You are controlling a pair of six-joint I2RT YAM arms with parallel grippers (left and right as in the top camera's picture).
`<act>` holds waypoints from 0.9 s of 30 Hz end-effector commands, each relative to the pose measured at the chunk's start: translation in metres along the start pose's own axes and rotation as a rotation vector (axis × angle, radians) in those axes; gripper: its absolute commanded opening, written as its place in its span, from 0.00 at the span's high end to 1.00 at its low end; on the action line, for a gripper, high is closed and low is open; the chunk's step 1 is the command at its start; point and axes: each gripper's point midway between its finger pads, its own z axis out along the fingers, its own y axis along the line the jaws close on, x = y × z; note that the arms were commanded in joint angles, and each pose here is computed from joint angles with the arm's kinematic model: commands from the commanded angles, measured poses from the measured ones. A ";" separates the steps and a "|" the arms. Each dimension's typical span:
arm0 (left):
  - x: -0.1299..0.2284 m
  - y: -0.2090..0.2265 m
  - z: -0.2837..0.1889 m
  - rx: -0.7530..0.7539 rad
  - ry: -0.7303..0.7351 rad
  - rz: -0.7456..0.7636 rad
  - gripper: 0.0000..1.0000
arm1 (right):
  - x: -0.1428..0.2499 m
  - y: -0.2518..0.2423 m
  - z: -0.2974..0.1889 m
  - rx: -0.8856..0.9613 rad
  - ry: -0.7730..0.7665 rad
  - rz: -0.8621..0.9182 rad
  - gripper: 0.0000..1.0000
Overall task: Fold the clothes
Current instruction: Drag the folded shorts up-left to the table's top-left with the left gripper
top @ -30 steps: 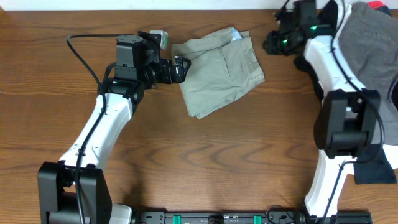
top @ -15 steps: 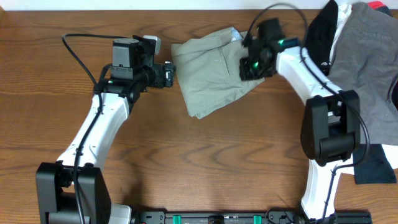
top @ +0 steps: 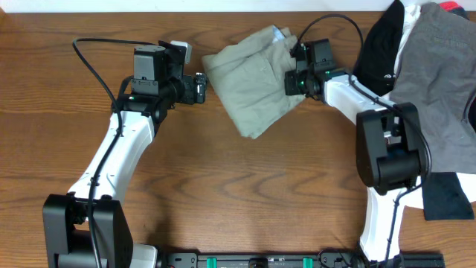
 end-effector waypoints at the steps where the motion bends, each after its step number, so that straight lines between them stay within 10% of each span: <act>1: -0.006 -0.012 0.000 0.032 -0.015 0.103 0.13 | 0.031 -0.014 0.026 0.055 0.071 -0.031 0.99; 5: -0.017 -0.038 0.003 0.084 -0.068 0.255 0.14 | 0.004 0.004 -0.006 -0.043 0.061 0.010 0.78; 8: -0.031 -0.050 0.011 0.067 -0.134 0.302 0.14 | -0.026 0.007 -0.054 -0.032 0.022 0.047 0.26; 11: -0.035 -0.056 0.028 0.030 -0.162 0.329 0.13 | -0.052 0.006 -0.106 -0.016 -0.044 0.050 0.06; 27: 0.023 -0.139 0.140 0.166 -0.176 0.609 0.13 | -0.065 -0.007 -0.224 0.083 -0.125 0.086 0.01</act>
